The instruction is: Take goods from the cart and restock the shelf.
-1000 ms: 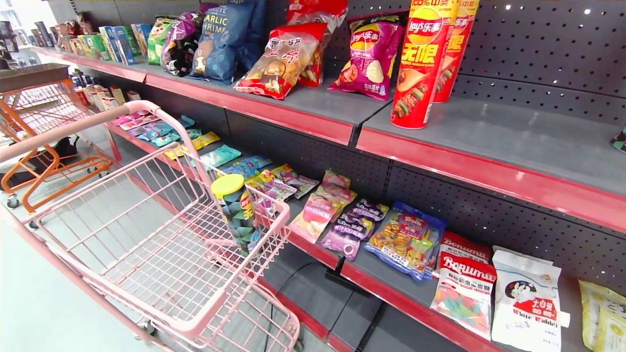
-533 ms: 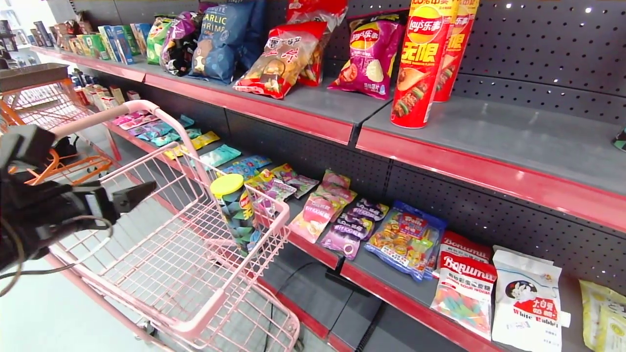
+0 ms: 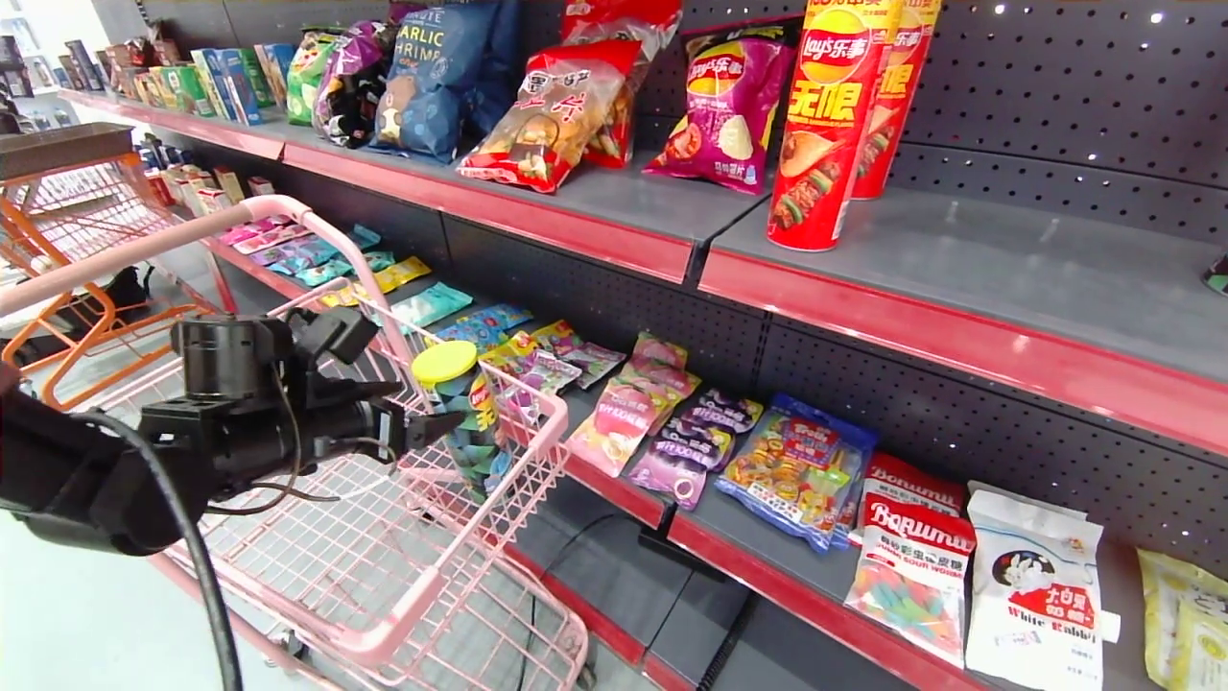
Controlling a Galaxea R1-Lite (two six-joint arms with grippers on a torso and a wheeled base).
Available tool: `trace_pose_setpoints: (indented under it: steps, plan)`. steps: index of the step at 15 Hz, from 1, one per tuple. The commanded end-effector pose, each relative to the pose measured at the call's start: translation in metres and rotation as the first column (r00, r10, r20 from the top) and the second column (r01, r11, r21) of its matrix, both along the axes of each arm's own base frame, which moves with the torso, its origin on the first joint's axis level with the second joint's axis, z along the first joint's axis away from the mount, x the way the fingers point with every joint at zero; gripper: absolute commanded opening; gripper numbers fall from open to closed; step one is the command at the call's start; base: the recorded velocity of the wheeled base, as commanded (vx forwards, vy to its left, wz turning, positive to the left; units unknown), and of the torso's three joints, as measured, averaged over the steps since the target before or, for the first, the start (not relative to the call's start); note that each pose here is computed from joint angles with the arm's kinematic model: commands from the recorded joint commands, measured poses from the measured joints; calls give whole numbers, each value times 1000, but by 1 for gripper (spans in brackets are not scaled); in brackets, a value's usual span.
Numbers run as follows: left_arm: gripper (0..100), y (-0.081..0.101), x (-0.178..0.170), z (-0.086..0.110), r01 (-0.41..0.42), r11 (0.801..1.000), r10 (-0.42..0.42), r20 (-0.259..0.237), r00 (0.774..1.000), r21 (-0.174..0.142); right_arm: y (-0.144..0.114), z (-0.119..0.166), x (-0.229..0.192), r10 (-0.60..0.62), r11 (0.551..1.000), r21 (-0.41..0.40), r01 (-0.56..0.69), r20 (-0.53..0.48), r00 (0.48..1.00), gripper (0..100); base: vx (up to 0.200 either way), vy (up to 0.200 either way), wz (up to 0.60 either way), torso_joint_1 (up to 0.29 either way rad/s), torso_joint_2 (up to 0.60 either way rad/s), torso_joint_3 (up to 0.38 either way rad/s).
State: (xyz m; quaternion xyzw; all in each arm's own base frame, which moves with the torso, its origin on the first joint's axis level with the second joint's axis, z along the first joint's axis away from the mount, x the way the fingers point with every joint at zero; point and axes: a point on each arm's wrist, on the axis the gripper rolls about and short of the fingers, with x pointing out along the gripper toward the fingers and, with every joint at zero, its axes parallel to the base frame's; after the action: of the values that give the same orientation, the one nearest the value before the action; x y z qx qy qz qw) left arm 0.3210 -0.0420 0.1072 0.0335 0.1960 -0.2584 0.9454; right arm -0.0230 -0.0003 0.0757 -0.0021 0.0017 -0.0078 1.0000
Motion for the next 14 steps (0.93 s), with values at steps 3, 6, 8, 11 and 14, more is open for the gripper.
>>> trace_pose_setpoints:
  steps: [3,6,8,11,14]
  plan:
    - [100,-22,19,-27,64,998,-63,-52,997,10,0,0,0,0,1000,0,0,-1,1000,100,0,0,0,0,0,0]
    - [100,-23,29,-34,79,996,-79,-2,997,34,0,0,0,0,1000,0,0,0,1000,100,0,0,0,0,0,0]
    - [100,-24,30,-36,79,996,-79,-4,997,36,0,0,0,2,1000,0,-2,0,1000,100,0,0,0,0,0,0]
    - [100,-24,37,-38,84,995,-86,29,996,53,0,0,0,0,1000,0,0,0,1000,100,0,0,0,0,0,0]
    - [0,-23,35,-29,82,995,-86,83,993,54,0,0,0,2,1000,1,-2,2,1000,100,0,0,0,0,0,0]
